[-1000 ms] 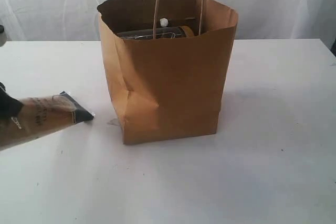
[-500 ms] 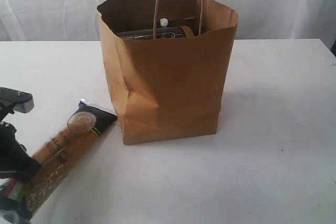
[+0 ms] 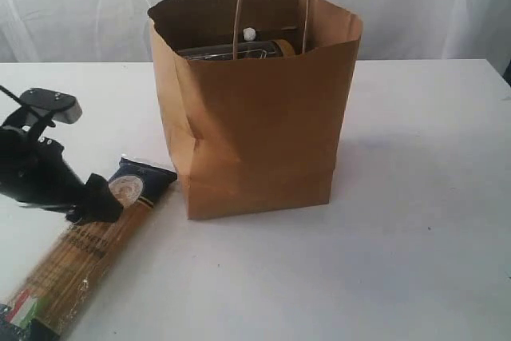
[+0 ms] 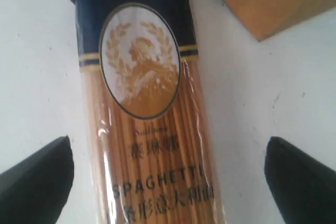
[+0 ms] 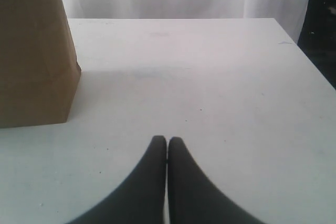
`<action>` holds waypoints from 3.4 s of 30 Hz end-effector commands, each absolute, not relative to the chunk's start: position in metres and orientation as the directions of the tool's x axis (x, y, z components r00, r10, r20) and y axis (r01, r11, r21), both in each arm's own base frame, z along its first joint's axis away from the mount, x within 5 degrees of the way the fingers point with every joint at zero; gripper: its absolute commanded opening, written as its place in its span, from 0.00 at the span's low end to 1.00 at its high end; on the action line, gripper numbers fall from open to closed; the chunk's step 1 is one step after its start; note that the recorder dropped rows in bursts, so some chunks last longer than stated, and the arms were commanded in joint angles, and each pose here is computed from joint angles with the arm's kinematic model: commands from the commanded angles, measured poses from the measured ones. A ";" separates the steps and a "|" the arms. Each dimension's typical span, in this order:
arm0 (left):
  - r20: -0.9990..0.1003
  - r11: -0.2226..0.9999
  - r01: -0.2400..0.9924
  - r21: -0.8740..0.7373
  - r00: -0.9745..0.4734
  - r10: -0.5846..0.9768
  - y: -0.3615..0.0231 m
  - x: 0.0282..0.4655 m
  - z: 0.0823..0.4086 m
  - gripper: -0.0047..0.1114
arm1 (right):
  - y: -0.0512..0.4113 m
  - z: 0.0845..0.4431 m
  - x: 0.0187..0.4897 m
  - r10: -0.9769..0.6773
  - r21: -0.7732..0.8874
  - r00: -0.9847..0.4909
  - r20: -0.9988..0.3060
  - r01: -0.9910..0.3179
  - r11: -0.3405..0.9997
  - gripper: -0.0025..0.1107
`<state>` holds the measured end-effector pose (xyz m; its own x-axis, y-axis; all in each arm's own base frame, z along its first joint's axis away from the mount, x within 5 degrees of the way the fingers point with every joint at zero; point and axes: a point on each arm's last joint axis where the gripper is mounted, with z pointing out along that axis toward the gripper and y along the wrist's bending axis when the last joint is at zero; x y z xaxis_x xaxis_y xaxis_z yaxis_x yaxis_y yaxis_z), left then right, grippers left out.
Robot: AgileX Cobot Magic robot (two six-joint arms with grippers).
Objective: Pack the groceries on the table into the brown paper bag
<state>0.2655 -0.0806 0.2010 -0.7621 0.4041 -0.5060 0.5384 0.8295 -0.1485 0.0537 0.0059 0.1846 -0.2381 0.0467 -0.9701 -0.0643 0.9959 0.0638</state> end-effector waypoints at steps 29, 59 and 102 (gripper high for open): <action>-0.295 0.759 0.644 -0.098 -0.747 0.596 -0.106 0.316 0.187 0.04 | 0.006 0.185 0.054 0.043 0.060 -0.229 -0.972 -0.067 0.996 0.02; -0.975 0.779 0.607 -0.155 0.034 -0.220 -0.097 0.230 0.545 0.04 | 0.006 0.185 0.054 0.043 0.060 -0.229 -0.972 -0.067 0.996 0.02; -0.890 0.527 0.840 0.127 0.331 -0.313 -0.186 0.241 0.562 0.04 | 0.006 0.185 0.054 0.043 0.060 -0.229 -0.972 -0.067 0.996 0.02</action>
<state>0.2715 -0.2003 0.5260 0.2820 -0.2018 -0.9379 0.8215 0.5557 0.1275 0.0537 0.0059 0.1846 -0.2381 0.0467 -0.9701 -0.0643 0.9959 0.0638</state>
